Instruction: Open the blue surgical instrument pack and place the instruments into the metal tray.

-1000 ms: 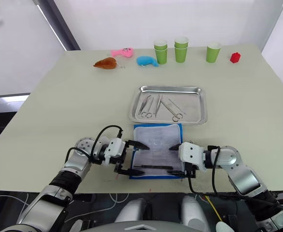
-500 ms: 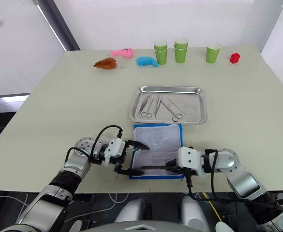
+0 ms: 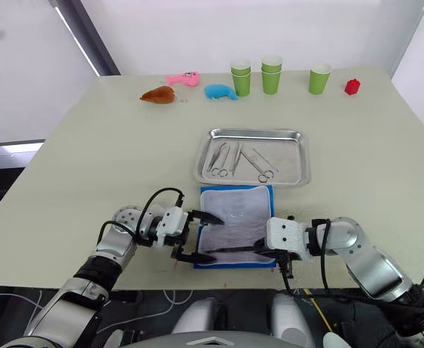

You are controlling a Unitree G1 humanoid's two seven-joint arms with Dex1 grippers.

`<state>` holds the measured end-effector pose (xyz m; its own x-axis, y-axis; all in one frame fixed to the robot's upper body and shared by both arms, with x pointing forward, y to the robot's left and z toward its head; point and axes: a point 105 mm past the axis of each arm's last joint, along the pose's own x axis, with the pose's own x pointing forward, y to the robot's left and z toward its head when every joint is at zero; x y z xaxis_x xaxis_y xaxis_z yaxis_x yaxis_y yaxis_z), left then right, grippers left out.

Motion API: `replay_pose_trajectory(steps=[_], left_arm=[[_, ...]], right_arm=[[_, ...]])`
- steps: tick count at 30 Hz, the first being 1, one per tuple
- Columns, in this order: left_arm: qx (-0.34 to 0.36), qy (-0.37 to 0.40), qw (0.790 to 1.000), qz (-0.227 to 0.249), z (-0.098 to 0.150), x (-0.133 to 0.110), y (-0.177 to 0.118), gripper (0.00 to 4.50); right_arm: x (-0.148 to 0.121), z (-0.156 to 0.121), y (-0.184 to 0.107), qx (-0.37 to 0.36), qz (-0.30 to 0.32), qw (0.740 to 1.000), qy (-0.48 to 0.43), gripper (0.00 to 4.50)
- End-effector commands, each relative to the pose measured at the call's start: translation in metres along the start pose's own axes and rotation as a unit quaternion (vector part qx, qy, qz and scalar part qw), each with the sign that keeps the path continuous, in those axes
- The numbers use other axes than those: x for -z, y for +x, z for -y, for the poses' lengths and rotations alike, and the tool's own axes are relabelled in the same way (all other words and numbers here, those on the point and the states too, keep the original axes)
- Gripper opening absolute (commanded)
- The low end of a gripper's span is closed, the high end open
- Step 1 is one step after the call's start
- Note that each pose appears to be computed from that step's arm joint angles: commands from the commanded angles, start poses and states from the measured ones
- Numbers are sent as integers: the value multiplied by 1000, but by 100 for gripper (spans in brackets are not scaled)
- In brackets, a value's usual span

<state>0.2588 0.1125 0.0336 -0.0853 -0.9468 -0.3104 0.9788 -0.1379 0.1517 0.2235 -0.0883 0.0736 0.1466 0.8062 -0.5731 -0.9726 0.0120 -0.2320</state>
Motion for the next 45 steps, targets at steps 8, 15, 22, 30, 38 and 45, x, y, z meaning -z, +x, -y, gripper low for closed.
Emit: replay_pose_trajectory(steps=[8,15,22,30,38,45], left_arm=[[50,-137,986,-80,49,59,8,450],[52,-137,986,-77,49,58,10,450],[52,-139,986,-76,50,59,11,450],[50,-139,986,-75,50,59,12,450],[52,-142,986,-75,52,61,11,450],[53,-142,986,-75,51,61,13,450]], right_arm=[[-28,7,-15,14,-9,999,-50,4],[-25,4,-25,8,-31,998,-47,4],[-19,3,-44,8,-50,998,-46,4],[-5,-1,-84,7,-81,996,-47,4],[1,-4,-123,28,-85,996,-30,4],[-9,39,-124,185,42,981,52,4]])
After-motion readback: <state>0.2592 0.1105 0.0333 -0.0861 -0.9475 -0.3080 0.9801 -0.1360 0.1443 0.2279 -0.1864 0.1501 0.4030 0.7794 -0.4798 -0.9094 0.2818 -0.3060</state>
